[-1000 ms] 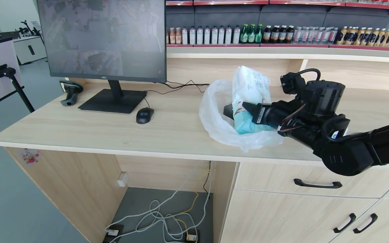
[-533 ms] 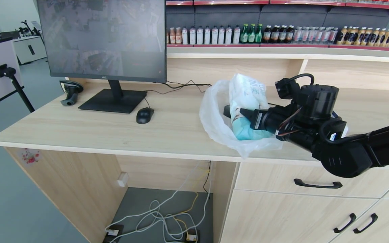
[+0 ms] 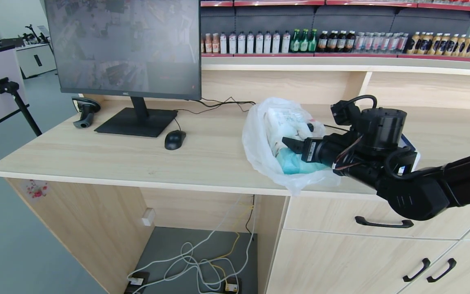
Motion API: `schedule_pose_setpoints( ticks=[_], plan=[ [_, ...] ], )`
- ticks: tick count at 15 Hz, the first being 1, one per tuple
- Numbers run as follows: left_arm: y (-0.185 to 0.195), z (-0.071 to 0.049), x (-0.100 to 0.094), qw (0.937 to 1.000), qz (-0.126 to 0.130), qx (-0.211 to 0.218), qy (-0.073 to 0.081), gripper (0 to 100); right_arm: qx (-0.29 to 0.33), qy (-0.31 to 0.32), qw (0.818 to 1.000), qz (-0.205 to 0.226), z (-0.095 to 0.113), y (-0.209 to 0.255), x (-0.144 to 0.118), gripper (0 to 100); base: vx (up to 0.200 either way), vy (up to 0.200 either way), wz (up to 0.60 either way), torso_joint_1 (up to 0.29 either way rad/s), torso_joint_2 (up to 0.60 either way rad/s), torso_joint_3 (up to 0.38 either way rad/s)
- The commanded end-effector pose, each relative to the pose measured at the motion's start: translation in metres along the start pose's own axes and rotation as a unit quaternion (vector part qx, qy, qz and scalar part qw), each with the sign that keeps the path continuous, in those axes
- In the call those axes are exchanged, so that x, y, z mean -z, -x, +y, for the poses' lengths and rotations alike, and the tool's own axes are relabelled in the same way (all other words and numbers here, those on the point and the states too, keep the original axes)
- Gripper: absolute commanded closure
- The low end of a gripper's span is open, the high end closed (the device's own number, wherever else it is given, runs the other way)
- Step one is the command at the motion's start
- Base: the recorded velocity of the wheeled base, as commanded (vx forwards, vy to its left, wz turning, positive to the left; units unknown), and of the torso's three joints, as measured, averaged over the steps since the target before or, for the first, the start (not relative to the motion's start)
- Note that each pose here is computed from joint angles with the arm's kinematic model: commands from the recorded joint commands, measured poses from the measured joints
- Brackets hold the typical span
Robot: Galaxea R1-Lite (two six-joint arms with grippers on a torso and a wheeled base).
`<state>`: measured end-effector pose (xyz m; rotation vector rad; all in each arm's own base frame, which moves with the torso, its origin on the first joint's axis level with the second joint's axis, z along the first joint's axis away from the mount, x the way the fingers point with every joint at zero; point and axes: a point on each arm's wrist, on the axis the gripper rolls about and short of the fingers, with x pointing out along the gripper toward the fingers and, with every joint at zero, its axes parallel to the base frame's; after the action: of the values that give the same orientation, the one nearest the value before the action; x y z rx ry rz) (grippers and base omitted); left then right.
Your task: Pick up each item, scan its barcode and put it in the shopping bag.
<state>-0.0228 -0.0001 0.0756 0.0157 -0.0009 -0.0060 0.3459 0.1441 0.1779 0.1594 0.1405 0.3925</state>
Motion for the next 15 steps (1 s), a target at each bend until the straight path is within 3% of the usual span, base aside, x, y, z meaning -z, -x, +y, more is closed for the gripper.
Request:
schedule_pose_setpoints(
  ticks=[1, 6, 8, 10, 11, 13, 15],
  plan=[
    [0.0, 0.0, 0.0, 1.0, 0.0, 0.0, 0.0, 0, -0.001, 0.0, 1.0, -0.004, 0.0, -0.001, 0.0, 0, 0.0, 0.0, 0.0, 0.0, 0.0, 0.0],
    [0.0, 0.0, 0.0, 1.0, 0.0, 0.0, 0.0, 0, -0.009, 0.009, 0.998, -0.066, 0.003, 0.002, -0.016, 0, 0.0, 0.0, 0.0, 0.0, 0.0, 0.0],
    [0.0, 0.0, 0.0, 1.0, 0.0, 0.0, 0.001, 0, -0.018, 0.023, 0.992, -0.12, 0.006, 0.008, -0.025, 0, 0.0, 0.0, 0.0, 0.0, 0.0, 0.0],
    [0.0, 0.0, 0.0, 1.0, 0.0, 0.0, 0.0, 0, -0.018, 0.049, 0.978, -0.201, 0.007, 0.017, -0.031, 0, 0.0, 0.0, 0.0, 0.0, 0.0, 0.0],
    [0.0, 0.0, 0.0, 1.0, 0.0, 0.0, 0.0, 0, -0.031, 0.056, 0.971, -0.231, 0.009, 0.022, -0.029, 0, 0.0, 0.0, 0.0, 0.0, 0.0, 0.0],
    [0.0, 0.0, 0.0, 1.0, 0.0, 0.0, 0.0, 0, -0.129, 0.079, 0.95, -0.273, 0.042, 0.033, -0.018, 0, 0.0, 0.0, 0.0, 0.0, 0.0, 0.0],
    [0.0, 0.0, 0.0, 1.0, 0.0, 0.0, 0.0, 0, -0.143, 0.109, 0.95, -0.254, 0.043, 0.037, -0.007, 0, 0.0, 0.0, 0.0, 0.0, 0.0, 0.0]
  ],
)
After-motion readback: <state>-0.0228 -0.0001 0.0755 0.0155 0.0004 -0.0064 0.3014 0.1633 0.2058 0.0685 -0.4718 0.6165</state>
